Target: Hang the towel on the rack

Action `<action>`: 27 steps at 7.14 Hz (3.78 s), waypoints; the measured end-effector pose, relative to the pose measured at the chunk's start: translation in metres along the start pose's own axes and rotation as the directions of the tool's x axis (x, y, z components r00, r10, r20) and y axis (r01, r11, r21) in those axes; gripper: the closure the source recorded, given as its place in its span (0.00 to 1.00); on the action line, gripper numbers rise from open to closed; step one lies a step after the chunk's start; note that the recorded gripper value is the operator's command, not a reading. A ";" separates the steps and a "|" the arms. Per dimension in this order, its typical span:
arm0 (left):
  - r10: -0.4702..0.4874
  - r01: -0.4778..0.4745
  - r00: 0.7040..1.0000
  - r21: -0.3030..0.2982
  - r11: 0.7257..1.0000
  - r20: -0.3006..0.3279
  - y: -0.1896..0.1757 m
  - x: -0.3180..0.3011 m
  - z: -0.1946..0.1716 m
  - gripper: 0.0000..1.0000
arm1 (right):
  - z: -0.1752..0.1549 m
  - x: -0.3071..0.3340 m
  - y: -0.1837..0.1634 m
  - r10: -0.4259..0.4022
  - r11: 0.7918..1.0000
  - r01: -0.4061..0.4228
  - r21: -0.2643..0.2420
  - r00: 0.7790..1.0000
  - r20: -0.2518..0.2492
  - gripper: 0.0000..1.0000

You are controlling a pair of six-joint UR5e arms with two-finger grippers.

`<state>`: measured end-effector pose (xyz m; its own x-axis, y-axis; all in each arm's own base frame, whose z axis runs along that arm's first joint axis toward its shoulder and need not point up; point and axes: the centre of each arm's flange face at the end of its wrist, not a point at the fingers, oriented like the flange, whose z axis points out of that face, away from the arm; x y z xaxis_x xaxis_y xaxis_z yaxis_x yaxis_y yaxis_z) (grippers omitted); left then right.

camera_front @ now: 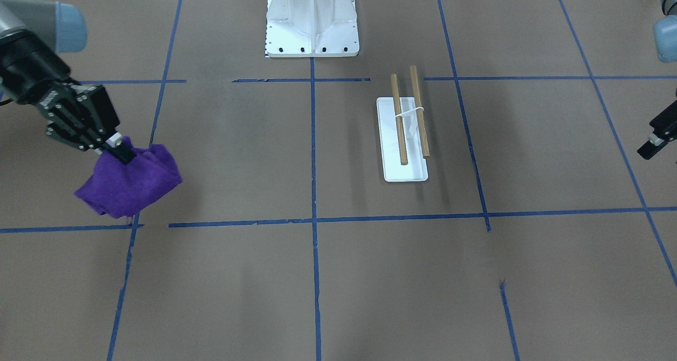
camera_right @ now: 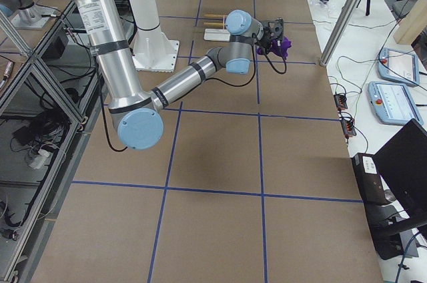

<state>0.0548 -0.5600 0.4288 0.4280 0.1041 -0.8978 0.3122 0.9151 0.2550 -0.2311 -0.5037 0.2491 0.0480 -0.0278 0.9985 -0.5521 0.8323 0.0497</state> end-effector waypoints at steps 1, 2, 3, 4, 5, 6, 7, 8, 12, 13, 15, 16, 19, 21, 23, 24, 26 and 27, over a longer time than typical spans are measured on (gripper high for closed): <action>-0.046 0.046 0.998 -0.005 0.999 -0.041 0.002 0.022 0.011 0.00 | 0.016 -0.022 0.035 0.081 0.996 -0.083 0.036 0.995 0.066 1.00; -0.101 0.100 0.991 -0.018 0.995 -0.083 0.002 0.049 0.022 0.00 | 0.031 -0.044 0.069 0.161 0.983 -0.170 0.065 0.978 0.133 1.00; -0.170 0.166 0.977 -0.041 0.985 -0.126 0.001 0.080 0.033 0.00 | 0.047 -0.064 0.107 0.231 0.964 -0.252 0.084 0.953 0.198 1.00; -0.236 0.226 0.957 -0.076 0.971 -0.167 0.003 0.112 0.046 0.00 | 0.060 -0.081 0.142 0.282 0.946 -0.312 0.092 0.927 0.245 1.00; -0.291 0.271 0.935 -0.123 0.955 -0.204 0.011 0.145 0.061 0.00 | 0.067 -0.094 0.166 0.310 0.933 -0.347 0.095 0.910 0.276 1.00; -0.338 0.302 0.913 -0.177 0.937 -0.231 0.022 0.177 0.077 0.00 | 0.069 -0.104 0.178 0.333 0.924 -0.373 0.089 0.895 0.296 1.00; -0.385 0.332 0.890 -0.232 0.914 -0.244 0.032 0.208 0.091 0.01 | 0.070 -0.113 0.182 0.360 0.910 -0.405 0.087 0.878 0.316 1.00; -0.434 0.365 0.866 -0.279 0.888 -0.250 0.039 0.236 0.100 0.02 | 0.070 -0.120 0.186 0.381 0.896 -0.434 0.095 0.861 0.338 1.00; -0.528 0.426 0.802 -0.354 0.833 -0.277 0.056 0.307 0.114 0.16 | 0.072 -0.125 0.199 0.398 0.883 -0.457 0.105 0.848 0.351 1.00; -0.523 0.410 0.802 -0.369 0.834 -0.291 0.063 0.317 0.117 0.25 | 0.072 -0.126 0.200 0.398 0.883 -0.458 0.103 0.848 0.351 1.00; -0.529 0.394 0.793 -0.407 0.824 -0.302 0.076 0.340 0.123 0.26 | 0.071 -0.127 0.201 0.400 0.882 -0.461 0.097 0.843 0.360 1.00; -0.544 0.401 0.784 -0.426 0.811 -0.300 0.081 0.350 0.124 0.26 | 0.069 -0.127 0.201 0.402 0.880 -0.465 0.095 0.837 0.371 1.00; -0.588 0.431 0.757 -0.456 0.778 -0.287 0.082 0.365 0.124 0.26 | 0.068 -0.128 0.200 0.403 0.876 -0.471 0.100 0.830 0.385 1.00; -0.589 0.429 0.753 -0.460 0.778 -0.293 0.081 0.372 0.122 0.26 | 0.068 -0.128 0.203 0.404 0.874 -0.475 0.105 0.829 0.387 1.00; -0.586 0.423 0.753 -0.462 0.779 -0.299 0.080 0.378 0.120 0.26 | 0.068 -0.128 0.207 0.408 0.872 -0.479 0.102 0.825 0.390 1.00; -0.586 0.423 0.753 -0.463 0.779 -0.299 0.081 0.379 0.121 0.26 | 0.067 -0.130 0.208 0.409 0.871 -0.481 0.099 0.823 0.394 1.00; -0.586 0.419 0.754 -0.469 0.777 -0.296 0.084 0.381 0.124 0.27 | 0.066 -0.136 0.209 0.411 0.869 -0.485 0.096 0.817 0.404 1.00; -0.586 0.418 0.754 -0.473 0.776 -0.295 0.086 0.382 0.125 0.30 | 0.066 -0.137 0.208 0.411 0.868 -0.487 0.098 0.815 0.407 1.00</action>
<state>0.3509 -0.4900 0.1525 -0.1102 -0.3433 -0.9327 0.0201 0.9375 -0.3474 -0.4076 -0.3630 0.1242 -0.5270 0.0941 0.8446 -0.5842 0.6817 -0.4404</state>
